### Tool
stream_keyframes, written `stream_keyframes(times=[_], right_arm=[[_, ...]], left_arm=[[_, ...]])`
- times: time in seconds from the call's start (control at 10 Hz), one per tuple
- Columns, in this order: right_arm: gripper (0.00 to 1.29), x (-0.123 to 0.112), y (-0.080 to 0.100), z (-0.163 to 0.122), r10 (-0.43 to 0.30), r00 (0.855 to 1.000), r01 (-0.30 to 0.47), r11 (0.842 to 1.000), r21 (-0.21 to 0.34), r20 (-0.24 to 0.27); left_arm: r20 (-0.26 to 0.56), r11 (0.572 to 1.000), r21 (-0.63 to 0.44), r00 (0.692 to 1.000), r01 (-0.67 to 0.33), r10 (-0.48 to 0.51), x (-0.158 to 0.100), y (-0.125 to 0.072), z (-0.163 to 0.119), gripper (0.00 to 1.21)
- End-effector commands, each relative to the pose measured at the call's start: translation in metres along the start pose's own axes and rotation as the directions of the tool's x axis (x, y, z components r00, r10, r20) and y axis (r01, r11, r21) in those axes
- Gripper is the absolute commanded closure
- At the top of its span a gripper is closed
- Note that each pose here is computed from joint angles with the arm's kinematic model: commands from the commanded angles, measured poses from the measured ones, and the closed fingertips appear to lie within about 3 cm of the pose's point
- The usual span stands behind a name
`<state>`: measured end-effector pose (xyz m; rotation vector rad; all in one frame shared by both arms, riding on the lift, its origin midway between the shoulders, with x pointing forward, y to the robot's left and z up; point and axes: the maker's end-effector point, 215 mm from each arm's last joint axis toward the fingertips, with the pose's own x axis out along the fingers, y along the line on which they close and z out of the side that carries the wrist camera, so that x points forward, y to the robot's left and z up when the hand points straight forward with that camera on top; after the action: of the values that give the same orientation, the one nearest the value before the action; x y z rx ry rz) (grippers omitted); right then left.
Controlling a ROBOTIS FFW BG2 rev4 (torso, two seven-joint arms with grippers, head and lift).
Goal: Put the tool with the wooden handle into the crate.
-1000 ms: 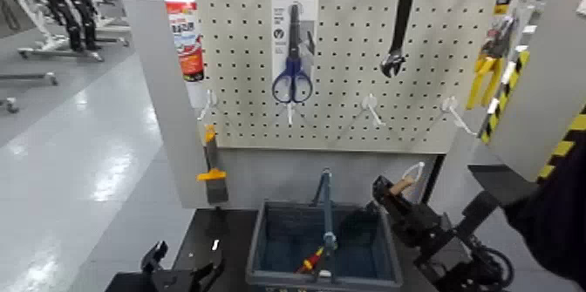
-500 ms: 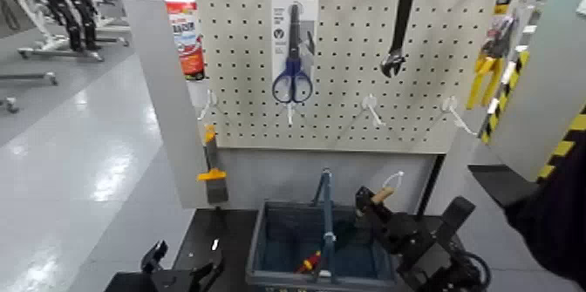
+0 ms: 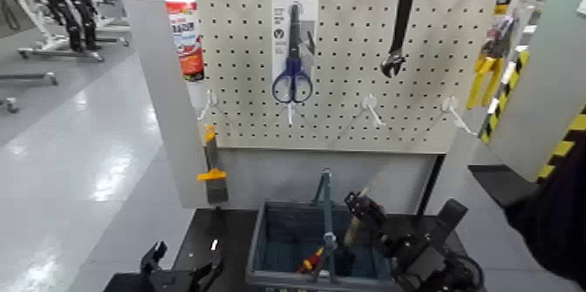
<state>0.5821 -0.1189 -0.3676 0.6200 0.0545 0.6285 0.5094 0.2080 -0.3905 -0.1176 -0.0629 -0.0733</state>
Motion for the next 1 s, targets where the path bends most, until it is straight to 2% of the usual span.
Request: stream_keyframes(times=[0.1,0.5,0.6,0.7,0.8,1.0], right_arm=[[0.14,-0.003,-0.004,0.011,-0.023,0.999,0.023,1.000,-0.017,0.025],[0.14,-0.006,-0.006,0.014,-0.035,0.999,0.036,0.999,-0.036,0.030],[0.14,-0.007,-0.006,0.017,-0.043,0.998,0.045,0.997,-0.057,0.035],[0.14,-0.011,-0.009,0.021,-0.073,0.997,0.076,0.993,-0.090,0.038],[0.14,-0.015,-0.013,0.026,-0.118,0.992,0.122,0.982,-0.142,0.037],[0.14,-0.024,-0.018,0.031,-0.175,0.984,0.180,0.961,-0.210,0.040]], left_arm=[[0.001,1.000,-0.002,1.000,-0.001,0.001,0.000,0.001,0.000,0.11],[0.001,1.000,-0.002,1.000,-0.001,0.001,0.000,0.001,0.000,0.11],[0.001,1.000,-0.003,1.000,0.000,0.000,0.000,0.000,0.000,0.11],[0.002,1.000,-0.003,1.000,0.002,-0.002,0.000,-0.001,0.001,0.11],[0.000,1.000,-0.003,1.000,0.002,-0.002,0.000,-0.001,0.000,0.11],[0.000,1.000,-0.003,1.000,0.003,-0.003,0.001,-0.002,0.000,0.11]])
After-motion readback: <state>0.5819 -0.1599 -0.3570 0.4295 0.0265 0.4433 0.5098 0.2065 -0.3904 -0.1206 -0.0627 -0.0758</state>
